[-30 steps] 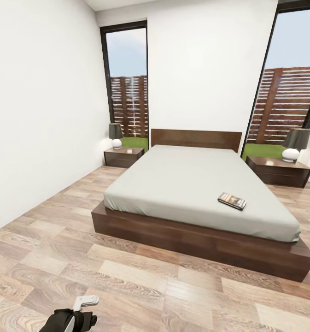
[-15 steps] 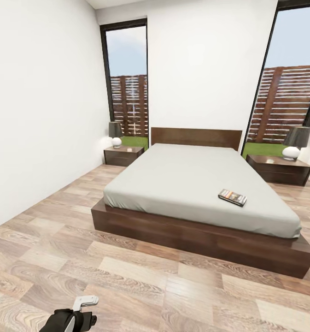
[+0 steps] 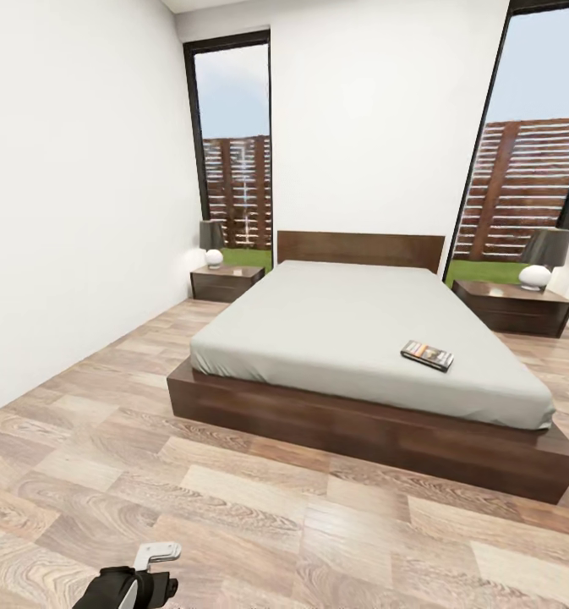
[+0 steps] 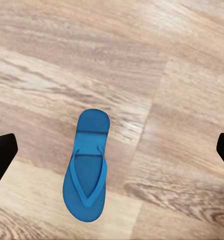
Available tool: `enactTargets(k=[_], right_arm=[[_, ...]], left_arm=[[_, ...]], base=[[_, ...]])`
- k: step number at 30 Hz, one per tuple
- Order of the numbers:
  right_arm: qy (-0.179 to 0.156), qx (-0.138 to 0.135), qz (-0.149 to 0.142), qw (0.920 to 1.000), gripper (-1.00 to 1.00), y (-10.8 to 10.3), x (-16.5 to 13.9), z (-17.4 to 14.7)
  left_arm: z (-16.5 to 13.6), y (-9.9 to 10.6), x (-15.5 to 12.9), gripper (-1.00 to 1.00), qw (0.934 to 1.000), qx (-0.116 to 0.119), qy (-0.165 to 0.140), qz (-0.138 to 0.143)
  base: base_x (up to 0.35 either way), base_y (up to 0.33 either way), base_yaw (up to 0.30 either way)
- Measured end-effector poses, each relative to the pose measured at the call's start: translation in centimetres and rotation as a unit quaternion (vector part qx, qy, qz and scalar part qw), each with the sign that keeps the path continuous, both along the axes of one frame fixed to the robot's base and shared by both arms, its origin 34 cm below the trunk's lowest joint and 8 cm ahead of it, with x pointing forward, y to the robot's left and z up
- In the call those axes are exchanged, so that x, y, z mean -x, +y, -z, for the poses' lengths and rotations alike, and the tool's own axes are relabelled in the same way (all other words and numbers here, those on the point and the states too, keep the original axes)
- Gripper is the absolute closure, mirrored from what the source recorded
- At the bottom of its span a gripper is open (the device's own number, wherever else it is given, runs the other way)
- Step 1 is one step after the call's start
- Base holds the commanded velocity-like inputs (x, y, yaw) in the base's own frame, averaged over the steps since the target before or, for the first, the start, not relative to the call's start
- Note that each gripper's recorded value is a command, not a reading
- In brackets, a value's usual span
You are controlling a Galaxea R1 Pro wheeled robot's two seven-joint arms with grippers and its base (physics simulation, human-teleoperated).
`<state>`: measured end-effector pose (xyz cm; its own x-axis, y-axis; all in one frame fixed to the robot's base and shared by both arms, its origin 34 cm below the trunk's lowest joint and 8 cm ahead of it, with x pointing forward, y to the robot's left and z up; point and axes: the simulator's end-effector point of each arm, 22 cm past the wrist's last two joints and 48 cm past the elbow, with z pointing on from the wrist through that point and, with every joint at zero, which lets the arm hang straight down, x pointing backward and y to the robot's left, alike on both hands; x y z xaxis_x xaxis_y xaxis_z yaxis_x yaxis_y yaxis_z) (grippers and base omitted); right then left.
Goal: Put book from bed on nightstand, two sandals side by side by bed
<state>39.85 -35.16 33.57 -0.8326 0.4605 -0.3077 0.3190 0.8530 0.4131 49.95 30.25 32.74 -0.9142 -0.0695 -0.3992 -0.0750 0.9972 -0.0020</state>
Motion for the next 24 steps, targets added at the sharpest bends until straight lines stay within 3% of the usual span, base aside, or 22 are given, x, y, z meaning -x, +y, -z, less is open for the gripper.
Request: enactTargets(k=[2,6,10,13,15,24], right_arm=[[-0.027,-0.087,-0.003,0.9958,-1.0,3.3,-2.2,-3.1],[-0.068,-0.149,-0.019,0.9863,-1.0,4.9,-3.9,-5.9],[-0.127,-0.23,-0.055,0.9634,-1.0,6.4,-4.9,-9.7],[-0.153,-0.257,-0.075,0.9512,-1.0,5.9,-4.8,-11.4],[-0.161,-0.264,-0.082,0.9475,-1.0,5.5,-4.7,-11.8],[-0.163,-0.265,-0.085,0.9467,-1.0,5.0,-4.1,-9.9]], left_arm=[[0.4,0.0,0.1,-1.0,1.0,0.001,0.0,0.0],[1.3,0.0,0.3,-1.0,1.0,0.002,0.0,0.0],[2.2,0.0,0.6,-1.0,1.0,0.002,0.0,0.0],[2.9,0.0,0.7,-1.0,1.0,0.002,0.0,0.0],[3.3,0.0,0.8,-1.0,1.0,0.002,0.0,0.0],[5.3,-0.2,1.3,-1.0,1.0,0.002,-0.001,0.001]], base=[[0.0,0.0,0.0],[0.0,0.0,0.0],[0.0,0.0,0.0],[0.0,0.0,0.0],[0.0,0.0,0.0],[0.0,0.0,0.0]])
